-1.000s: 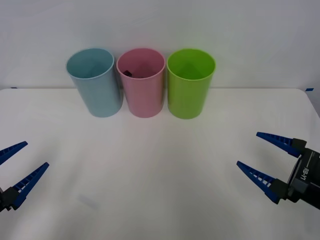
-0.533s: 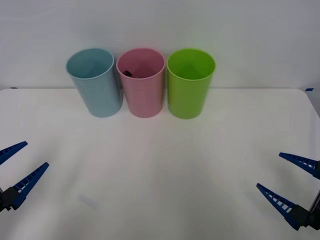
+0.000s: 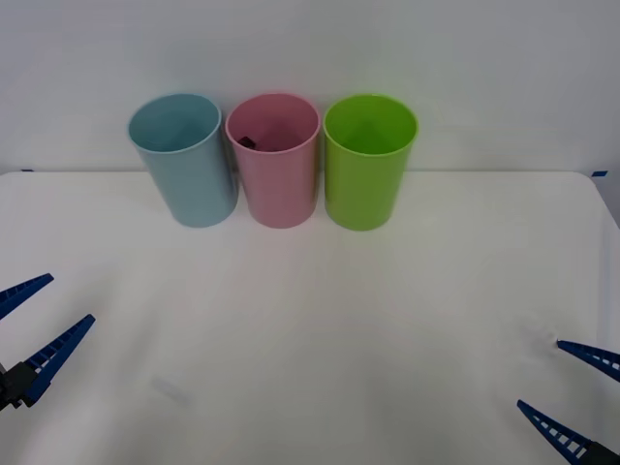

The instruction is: Grasp the object on the table and drop it into the matching bin: aluminum can to the light blue bin, PET bottle to the pink bin.

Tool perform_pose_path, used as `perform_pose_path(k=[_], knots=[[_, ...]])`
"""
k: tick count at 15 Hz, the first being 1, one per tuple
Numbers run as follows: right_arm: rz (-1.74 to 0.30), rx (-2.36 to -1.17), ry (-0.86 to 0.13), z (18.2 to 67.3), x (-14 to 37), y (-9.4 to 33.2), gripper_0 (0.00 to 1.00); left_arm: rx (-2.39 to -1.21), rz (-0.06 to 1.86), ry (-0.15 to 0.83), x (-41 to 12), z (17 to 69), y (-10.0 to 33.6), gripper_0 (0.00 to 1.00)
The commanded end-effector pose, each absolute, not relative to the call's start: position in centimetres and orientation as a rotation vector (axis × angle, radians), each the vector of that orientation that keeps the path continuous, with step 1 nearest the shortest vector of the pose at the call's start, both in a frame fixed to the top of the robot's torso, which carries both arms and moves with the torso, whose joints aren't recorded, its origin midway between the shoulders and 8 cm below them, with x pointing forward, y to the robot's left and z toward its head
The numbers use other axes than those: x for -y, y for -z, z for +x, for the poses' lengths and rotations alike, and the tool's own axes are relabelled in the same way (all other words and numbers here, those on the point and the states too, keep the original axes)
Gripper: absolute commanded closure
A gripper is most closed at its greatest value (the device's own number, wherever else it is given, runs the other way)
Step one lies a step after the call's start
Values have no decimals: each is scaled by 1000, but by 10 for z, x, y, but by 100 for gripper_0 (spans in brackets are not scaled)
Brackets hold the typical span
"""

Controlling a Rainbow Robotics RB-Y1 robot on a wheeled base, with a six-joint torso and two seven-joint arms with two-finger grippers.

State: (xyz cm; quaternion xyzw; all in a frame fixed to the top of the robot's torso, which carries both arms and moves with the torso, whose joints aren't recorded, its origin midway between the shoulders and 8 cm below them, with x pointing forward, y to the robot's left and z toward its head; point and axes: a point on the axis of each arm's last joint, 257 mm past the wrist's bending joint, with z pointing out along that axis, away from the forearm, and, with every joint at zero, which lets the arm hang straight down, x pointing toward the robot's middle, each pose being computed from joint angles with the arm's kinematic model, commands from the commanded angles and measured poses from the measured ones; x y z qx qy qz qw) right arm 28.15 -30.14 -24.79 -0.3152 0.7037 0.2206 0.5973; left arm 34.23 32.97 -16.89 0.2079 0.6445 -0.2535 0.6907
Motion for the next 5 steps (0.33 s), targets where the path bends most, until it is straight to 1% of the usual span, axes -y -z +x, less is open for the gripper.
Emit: perform_pose_path(k=[1,5], knots=[[-732,-1653,-543,273,305,257,0,-1441,465,567,-330,342,169,0],[-732,-1653,-543,273,305,257,0,-1441,465,567,-330,342,169,0]])
